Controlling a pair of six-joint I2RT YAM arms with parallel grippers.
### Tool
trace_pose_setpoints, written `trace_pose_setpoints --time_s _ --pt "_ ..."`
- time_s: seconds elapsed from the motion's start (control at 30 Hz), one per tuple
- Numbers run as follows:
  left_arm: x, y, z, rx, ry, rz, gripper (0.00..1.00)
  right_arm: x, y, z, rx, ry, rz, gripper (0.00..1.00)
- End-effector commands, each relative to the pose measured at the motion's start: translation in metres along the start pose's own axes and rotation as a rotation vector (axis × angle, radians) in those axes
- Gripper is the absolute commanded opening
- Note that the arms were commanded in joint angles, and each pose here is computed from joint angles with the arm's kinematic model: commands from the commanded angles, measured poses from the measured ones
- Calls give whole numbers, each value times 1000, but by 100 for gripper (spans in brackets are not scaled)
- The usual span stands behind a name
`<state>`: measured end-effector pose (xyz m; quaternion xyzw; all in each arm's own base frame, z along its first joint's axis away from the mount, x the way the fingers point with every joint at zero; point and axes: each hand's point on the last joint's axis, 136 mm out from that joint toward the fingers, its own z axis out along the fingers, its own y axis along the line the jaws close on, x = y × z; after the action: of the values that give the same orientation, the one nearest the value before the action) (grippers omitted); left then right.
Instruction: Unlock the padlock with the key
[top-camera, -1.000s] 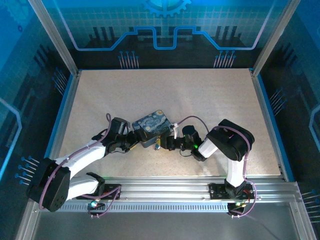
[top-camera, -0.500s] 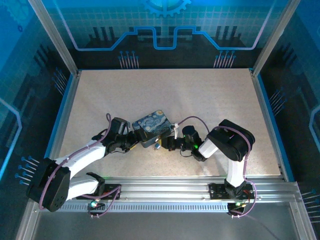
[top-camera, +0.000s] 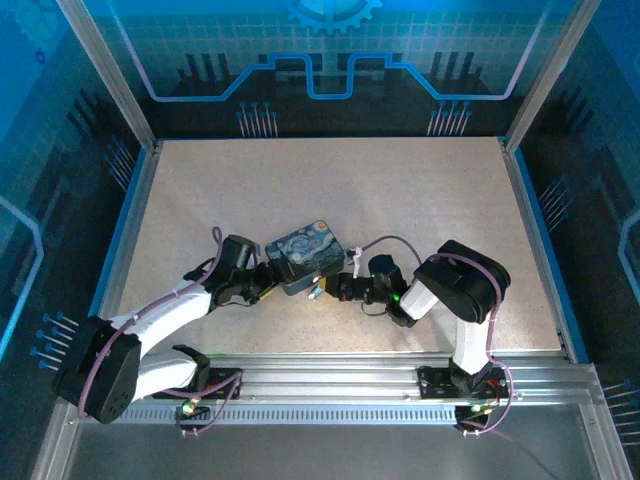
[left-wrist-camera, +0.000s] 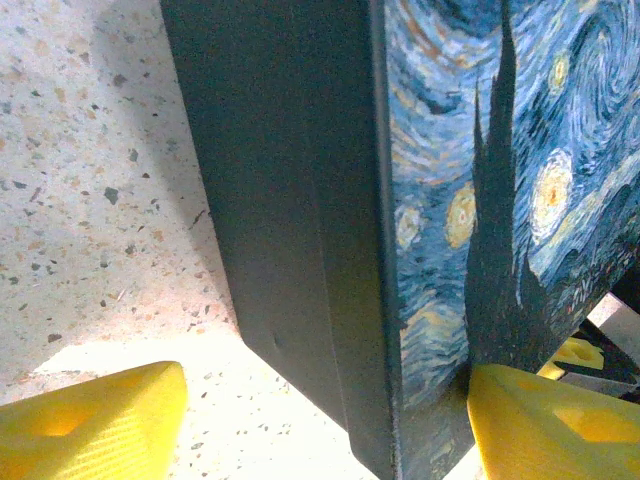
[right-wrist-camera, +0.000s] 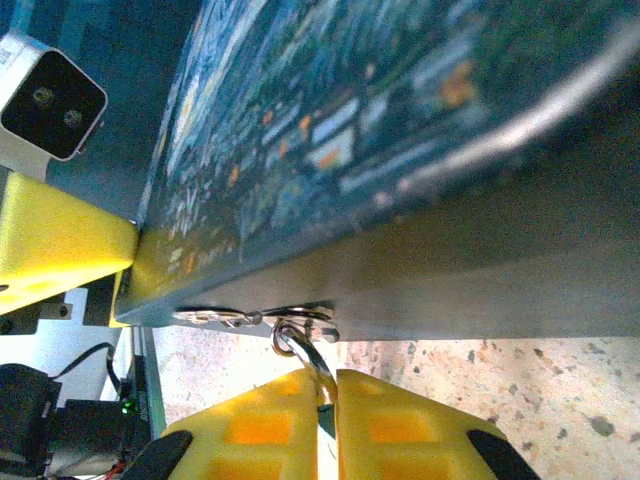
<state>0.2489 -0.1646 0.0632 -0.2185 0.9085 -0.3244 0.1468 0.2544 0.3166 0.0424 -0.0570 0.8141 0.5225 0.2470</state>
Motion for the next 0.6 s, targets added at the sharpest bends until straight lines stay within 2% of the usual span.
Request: trace_pose_setpoints --time_s 0.0,0.57 --pt "13 24 4 -76 36 -27 75 -6 9 1 -32 -39 44 12" --pt "14 24 5 -70 36 -26 75 -14 6 -5 -12 -83 96 13"
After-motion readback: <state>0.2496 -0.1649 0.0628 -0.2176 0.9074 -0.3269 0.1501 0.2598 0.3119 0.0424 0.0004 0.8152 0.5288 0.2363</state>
